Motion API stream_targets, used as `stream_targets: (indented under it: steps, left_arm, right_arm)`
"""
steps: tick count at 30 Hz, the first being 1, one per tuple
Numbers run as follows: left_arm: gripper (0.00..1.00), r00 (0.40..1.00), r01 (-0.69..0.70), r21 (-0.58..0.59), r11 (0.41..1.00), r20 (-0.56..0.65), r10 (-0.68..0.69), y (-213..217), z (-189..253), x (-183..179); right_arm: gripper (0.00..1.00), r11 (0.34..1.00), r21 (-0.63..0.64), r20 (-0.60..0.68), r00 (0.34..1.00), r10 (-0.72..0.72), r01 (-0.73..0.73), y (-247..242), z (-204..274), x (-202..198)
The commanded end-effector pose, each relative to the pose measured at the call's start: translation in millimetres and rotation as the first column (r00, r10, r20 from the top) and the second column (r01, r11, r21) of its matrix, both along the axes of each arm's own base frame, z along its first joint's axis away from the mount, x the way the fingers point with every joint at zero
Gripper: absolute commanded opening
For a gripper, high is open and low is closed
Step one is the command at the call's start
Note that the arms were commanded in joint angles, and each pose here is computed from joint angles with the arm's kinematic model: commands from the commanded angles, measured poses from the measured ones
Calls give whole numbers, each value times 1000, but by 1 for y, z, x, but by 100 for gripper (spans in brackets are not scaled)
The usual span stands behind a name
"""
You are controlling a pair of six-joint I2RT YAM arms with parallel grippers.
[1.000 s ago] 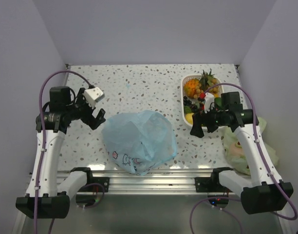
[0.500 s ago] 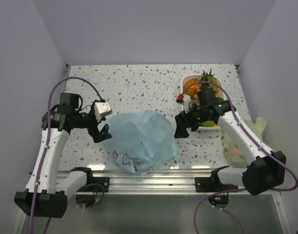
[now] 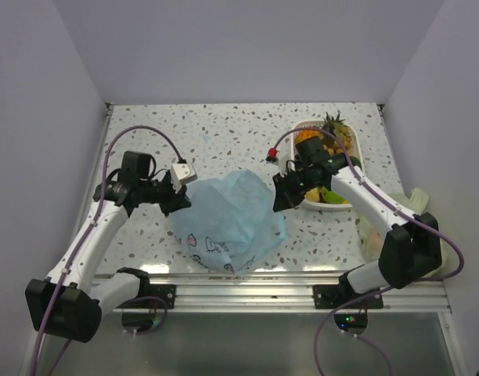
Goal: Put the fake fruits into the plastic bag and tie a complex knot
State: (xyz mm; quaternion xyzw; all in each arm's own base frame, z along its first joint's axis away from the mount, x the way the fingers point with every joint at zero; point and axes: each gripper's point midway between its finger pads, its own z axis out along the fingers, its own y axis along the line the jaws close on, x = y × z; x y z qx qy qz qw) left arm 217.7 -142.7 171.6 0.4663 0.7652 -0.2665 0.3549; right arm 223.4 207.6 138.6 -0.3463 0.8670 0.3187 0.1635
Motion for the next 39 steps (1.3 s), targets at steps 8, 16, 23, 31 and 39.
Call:
stream_targets:
  steps: [8, 16, 23, 31, 39]
  left_arm:
    - [62, 925, -305, -127, 944, 194, 325, 15, 93, 120]
    - [90, 919, -178, -224, 958, 310, 243, 0, 131, 65]
    - [85, 946, -103, -239, 965, 278, 170, -9, 86, 6]
    - [90, 922, 34, -174, 984, 386, 37, -38, 45, 2]
    - [91, 822, 192, -85, 978, 558, -113, -84, 24, 10]
  right_arm:
    - [0, 978, 157, 46, 989, -143, 134, 51, 50, 84]
    - [0, 947, 253, -174, 973, -155, 196, 73, 39, 86]
    - [0, 901, 338, -296, 939, -174, 273, 88, 42, 83]
    - [0, 875, 372, -370, 914, -168, 311, 95, 39, 83]
    - [0, 875, 367, -402, 902, -156, 315, 97, 34, 80]
